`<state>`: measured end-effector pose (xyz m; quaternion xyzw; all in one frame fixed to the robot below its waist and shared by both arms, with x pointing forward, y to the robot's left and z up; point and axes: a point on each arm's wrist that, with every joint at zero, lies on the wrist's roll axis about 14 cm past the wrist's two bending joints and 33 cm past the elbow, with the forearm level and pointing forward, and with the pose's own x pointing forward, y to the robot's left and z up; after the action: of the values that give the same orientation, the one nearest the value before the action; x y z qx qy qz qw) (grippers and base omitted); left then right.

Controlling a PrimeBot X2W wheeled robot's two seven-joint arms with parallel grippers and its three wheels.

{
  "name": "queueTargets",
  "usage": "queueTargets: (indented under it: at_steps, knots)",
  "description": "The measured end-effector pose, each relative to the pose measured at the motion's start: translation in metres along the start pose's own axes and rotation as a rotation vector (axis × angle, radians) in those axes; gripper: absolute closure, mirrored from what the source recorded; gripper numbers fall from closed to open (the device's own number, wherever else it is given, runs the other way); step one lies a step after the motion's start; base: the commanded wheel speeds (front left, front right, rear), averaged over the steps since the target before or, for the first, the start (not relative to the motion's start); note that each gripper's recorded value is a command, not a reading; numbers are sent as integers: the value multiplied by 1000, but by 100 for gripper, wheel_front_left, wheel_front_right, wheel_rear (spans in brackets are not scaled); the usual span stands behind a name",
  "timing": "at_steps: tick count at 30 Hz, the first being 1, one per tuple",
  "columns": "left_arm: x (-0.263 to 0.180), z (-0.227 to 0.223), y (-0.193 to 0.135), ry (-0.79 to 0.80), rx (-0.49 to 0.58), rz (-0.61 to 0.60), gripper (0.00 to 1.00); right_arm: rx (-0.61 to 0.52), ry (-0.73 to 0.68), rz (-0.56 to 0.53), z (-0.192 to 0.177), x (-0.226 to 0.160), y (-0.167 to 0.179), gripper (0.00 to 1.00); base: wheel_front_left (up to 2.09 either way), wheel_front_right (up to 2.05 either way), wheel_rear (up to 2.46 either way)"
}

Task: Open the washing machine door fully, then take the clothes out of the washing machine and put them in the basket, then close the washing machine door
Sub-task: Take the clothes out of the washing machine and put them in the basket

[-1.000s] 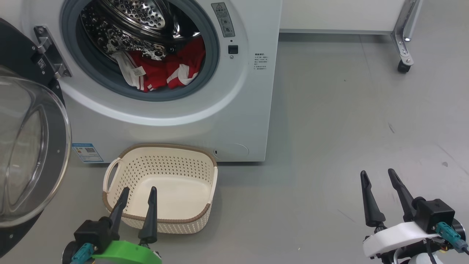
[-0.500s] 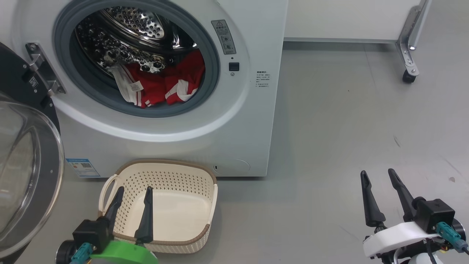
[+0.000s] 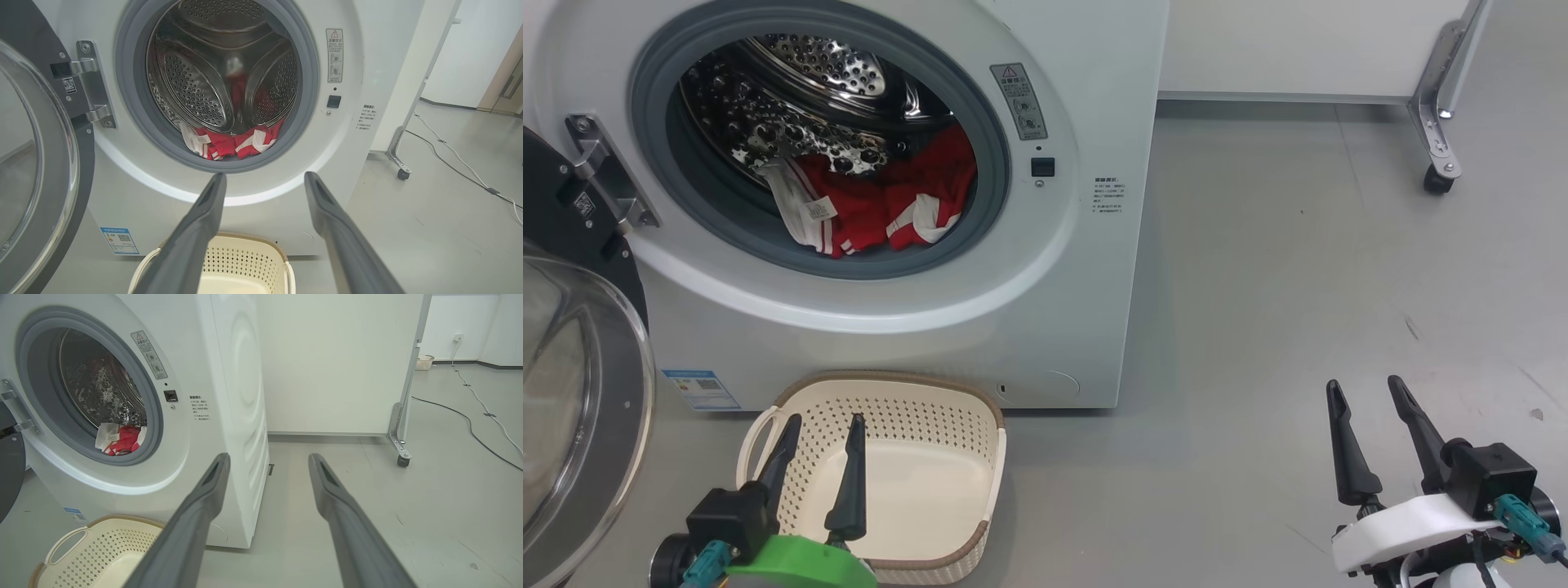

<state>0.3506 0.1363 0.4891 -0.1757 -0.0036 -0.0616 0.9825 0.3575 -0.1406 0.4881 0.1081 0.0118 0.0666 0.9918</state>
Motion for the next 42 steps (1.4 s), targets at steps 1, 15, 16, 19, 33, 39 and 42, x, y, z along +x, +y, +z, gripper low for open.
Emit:
queueTargets:
  at_steps: [1, 15, 16, 19, 33, 39, 42]
  knots:
    - [0, 0, 0, 0, 0, 0, 0, 0, 0, 0, 0, 0, 0, 0, 13, -13, 0]
    - [1, -3, -2, 8, 8, -6, 0, 1, 5, -5, -2, 0, -1, 0, 1, -1, 0]
    - [1, -2, -2, 7, 8, -6, 0, 1, 4, -5, -1, 0, -1, 0, 0, 0, 0]
    - [1, -2, -2, 6, 8, -7, 0, 1, 4, -5, -1, -1, -1, 0, 0, 0, 0]
    - [1, -3, -2, 8, 8, -5, 0, 1, 7, -3, -2, -1, -1, 0, 0, 0, 0]
    - [2, -3, 1, 9, 7, 4, 0, 4, 14, 1, -5, 0, 1, 0, 0, 0, 0]
    - [5, -6, 5, 17, 8, 19, 0, 10, 21, 2, -7, 0, 1, 0, 0, 0, 0]
